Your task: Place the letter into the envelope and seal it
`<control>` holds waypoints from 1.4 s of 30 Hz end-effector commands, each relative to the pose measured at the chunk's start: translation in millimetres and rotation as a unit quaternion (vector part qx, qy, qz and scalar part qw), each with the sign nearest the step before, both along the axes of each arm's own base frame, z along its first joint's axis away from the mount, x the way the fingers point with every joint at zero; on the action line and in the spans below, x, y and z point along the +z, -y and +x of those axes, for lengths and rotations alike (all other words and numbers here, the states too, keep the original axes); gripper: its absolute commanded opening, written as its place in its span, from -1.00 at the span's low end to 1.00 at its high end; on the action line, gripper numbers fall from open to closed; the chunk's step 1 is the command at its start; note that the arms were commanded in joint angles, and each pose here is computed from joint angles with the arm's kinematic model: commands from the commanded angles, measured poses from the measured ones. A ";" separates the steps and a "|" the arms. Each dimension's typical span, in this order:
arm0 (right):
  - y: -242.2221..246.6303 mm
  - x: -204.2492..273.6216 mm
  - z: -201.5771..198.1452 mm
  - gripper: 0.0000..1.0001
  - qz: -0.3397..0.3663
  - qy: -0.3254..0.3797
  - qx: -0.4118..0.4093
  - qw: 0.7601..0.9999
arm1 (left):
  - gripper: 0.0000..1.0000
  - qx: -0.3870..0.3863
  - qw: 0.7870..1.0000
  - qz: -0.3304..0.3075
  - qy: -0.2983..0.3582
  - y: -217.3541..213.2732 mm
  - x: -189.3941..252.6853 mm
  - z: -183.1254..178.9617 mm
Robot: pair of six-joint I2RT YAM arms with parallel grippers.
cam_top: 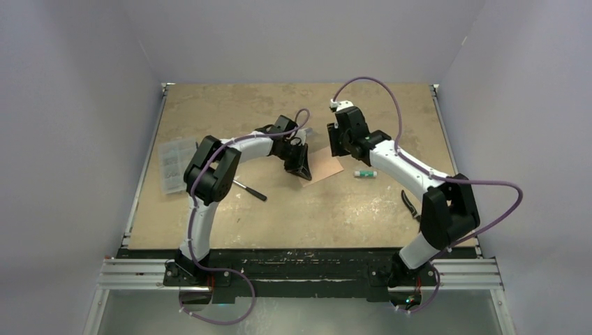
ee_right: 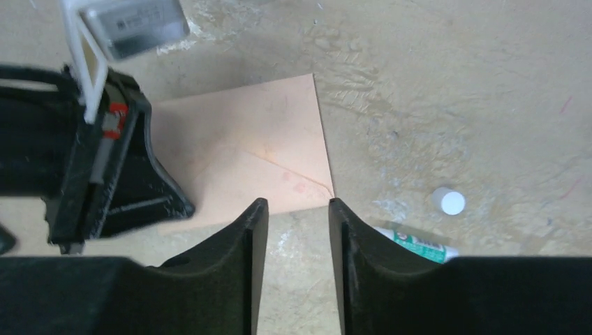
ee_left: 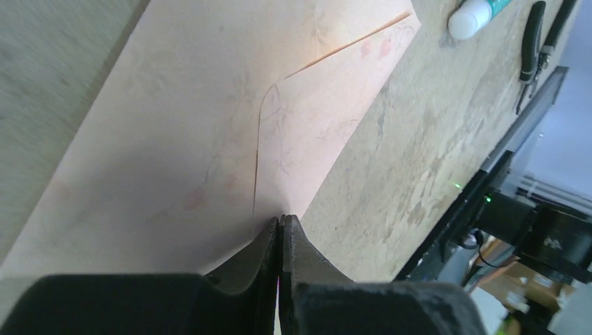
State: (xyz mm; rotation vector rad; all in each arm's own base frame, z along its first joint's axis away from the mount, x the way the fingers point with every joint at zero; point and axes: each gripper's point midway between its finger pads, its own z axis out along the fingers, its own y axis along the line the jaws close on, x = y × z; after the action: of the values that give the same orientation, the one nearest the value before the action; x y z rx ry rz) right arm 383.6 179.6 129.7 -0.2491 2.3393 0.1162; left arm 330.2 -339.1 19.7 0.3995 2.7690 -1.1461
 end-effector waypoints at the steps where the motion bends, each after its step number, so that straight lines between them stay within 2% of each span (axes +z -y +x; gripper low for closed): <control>1: 16.9 -7.7 -14.6 -0.06 -0.065 -0.017 0.035 0.997 | -0.93 -0.009 0.997 0.023 0.072 -8.2 22.4 30.5; 3: 29.0 -12.0 -19.0 0.16 -0.079 -0.030 0.023 0.996 | -0.90 0.008 0.995 0.043 0.093 -13.3 32.9 40.4; 5: 36.5 -15.8 -18.6 0.23 -0.081 -0.054 -0.002 0.995 | -0.76 0.036 0.989 0.089 0.110 -29.2 34.8 51.0; 9: 44.0 -12.4 -11.5 0.25 -0.096 -0.055 -0.032 0.993 | -0.72 0.086 0.981 0.116 0.129 -56.6 45.2 68.8; 14: 68.0 -33.6 -27.7 0.22 -0.166 -0.097 -0.038 0.981 | -0.73 0.159 0.968 0.124 0.149 -90.9 60.0 96.8; 21: 83.6 -63.6 -41.6 0.14 -0.232 -0.165 -0.021 0.958 | -0.82 0.152 0.972 0.099 0.147 -89.8 64.9 103.3; 28: 95.8 -73.2 -34.1 0.11 -0.290 -0.157 0.014 0.944 | -0.85 0.156 0.974 0.091 0.135 -93.5 60.9 101.1; 34: 88.3 -90.9 -30.6 0.08 -0.295 -0.174 0.066 0.937 | -0.89 0.159 0.975 0.087 0.132 -95.5 61.3 102.7; 42: 101.8 -97.3 -15.2 0.06 -0.323 -0.170 0.077 0.928 | -0.91 0.161 0.975 0.086 0.129 -99.6 61.5 101.9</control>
State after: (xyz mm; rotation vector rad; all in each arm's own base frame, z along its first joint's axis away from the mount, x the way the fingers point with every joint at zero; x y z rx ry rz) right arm 348.9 82.9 29.1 -0.7688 2.6790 -0.5812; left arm 427.0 -240.5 64.1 0.1100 2.6328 -0.6927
